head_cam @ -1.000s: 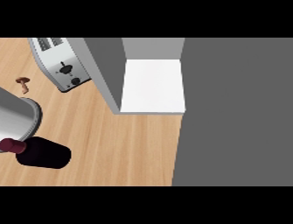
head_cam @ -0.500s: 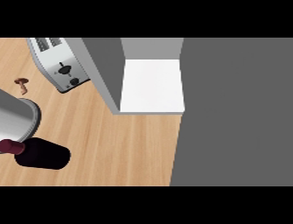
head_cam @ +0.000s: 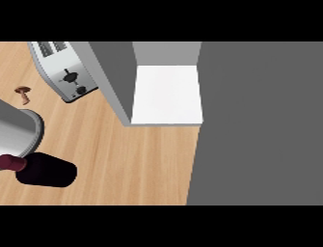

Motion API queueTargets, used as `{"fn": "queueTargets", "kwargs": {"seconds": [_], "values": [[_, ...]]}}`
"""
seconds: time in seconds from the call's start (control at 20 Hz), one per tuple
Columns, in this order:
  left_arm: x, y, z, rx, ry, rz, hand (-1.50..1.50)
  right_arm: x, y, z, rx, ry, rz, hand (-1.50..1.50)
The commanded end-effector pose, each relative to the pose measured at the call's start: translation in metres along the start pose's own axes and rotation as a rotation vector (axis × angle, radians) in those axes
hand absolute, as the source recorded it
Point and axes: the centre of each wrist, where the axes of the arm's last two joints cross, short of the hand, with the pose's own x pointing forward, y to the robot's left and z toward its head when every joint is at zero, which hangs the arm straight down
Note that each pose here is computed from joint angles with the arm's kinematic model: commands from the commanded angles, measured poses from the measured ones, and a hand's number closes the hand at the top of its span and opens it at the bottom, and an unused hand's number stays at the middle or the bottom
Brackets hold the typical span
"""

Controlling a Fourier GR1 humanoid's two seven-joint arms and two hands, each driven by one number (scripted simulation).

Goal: Pick up the wine, place it into the cabinet and close the cabinet

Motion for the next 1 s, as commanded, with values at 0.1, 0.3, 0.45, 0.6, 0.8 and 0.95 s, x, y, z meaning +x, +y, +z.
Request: {"fn": "queueTargets", "kwargs": {"seconds": [0.1, 0.3, 0.45, 0.6, 0.8, 0.95], "values": [[-0.024, 0.007, -0.011, 0.021, 0.018, -0.046, -1.5, 0.024, 0.0, 0.026, 0.07, -0.069, -0.037, -1.5], [-0.047, 0.009, 0.008, 0.044, 0.072, -0.054, -1.5, 0.033, 0.0, 0.03, 0.054, -0.056, -0.029, -1.5], [-0.051, 0.019, 0.008, 0.049, 0.077, -0.076, -1.5, 0.024, 0.002, 0.033, 0.061, -0.06, -0.021, -1.5], [-0.069, 0.027, 0.002, 0.038, 0.089, -0.082, -1.5, 0.035, 0.0, 0.008, 0.049, -0.064, -0.022, -1.5], [-0.088, 0.047, 0.013, 0.074, 0.109, -0.064, -1.5, 0.027, -0.001, 0.036, 0.06, -0.067, -0.036, -1.5], [-0.106, 0.048, 0.005, 0.078, 0.124, -0.072, -1.5, 0.024, 0.001, 0.01, 0.06, -0.066, -0.033, -1.5]]}}
